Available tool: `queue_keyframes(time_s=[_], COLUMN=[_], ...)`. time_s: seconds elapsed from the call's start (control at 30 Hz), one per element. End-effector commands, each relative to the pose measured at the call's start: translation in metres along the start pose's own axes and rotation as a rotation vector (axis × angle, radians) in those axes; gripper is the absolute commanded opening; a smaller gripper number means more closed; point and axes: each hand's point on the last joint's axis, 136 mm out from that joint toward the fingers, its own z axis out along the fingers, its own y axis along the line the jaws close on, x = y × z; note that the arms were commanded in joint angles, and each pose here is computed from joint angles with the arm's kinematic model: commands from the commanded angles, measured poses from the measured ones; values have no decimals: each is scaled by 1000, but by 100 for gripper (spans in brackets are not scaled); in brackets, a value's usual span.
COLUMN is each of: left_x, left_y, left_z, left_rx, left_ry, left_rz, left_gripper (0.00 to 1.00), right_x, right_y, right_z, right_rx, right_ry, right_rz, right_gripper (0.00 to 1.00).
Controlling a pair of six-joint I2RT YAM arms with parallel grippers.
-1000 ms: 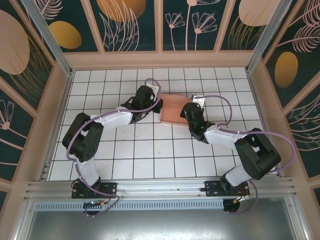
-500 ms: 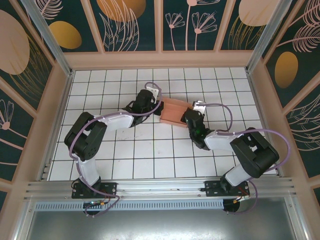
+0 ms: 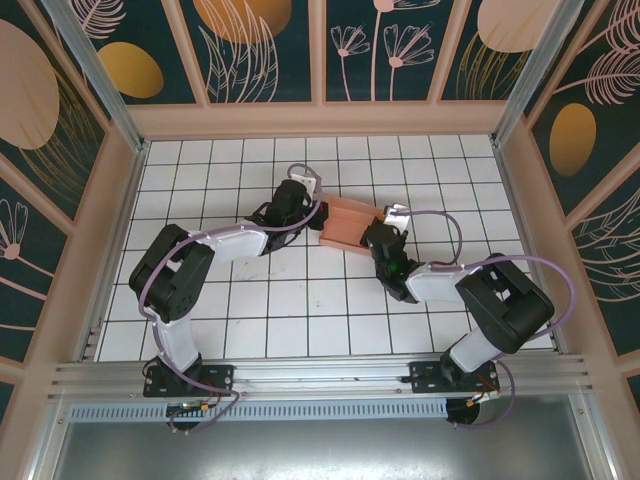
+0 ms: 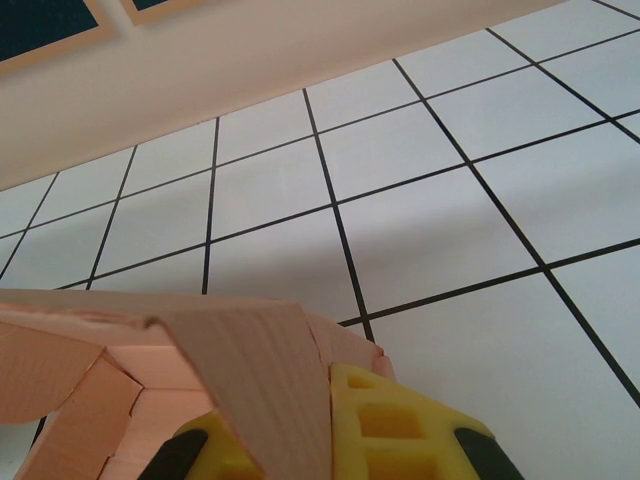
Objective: Fold the paper box
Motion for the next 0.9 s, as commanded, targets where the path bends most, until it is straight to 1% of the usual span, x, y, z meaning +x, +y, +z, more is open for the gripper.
queue_keyframes(time_s=[0.0,0.3,0.4,0.57,0.67,0.77,0.83,0.87], left_x=[15,28,30,42,56,62,65,65], left_y=[9,13,11,24,29,33,36,36], left_z=[6,10,9,6,3,1,-1,-1], left_rx=[-34,-43,-38,-70,-71,-81,-93,-97], left_ry=[48,70,61,46,49,52,54,51], left_rz=[-51,-92,-79,-59,-61,-59,-49,-44], left_gripper=[0,0,0,0,0,0,0,0], right_x=[6,16,19,23,25,20,14,11], right_y=[-5,-3,-2,-5,-4,2,8,11], right_z=[1,-1,-3,-8,-11,-16,-21,-23], right_rx=[53,65,60,50,34,5,-21,-37], right_ry=[-2,0,-10,-36,-48,-76,-96,-107], right_rz=[-3,-23,-33,-51,-60,-67,-73,-77], right_gripper=[0,0,0,0,2,5,9,12])
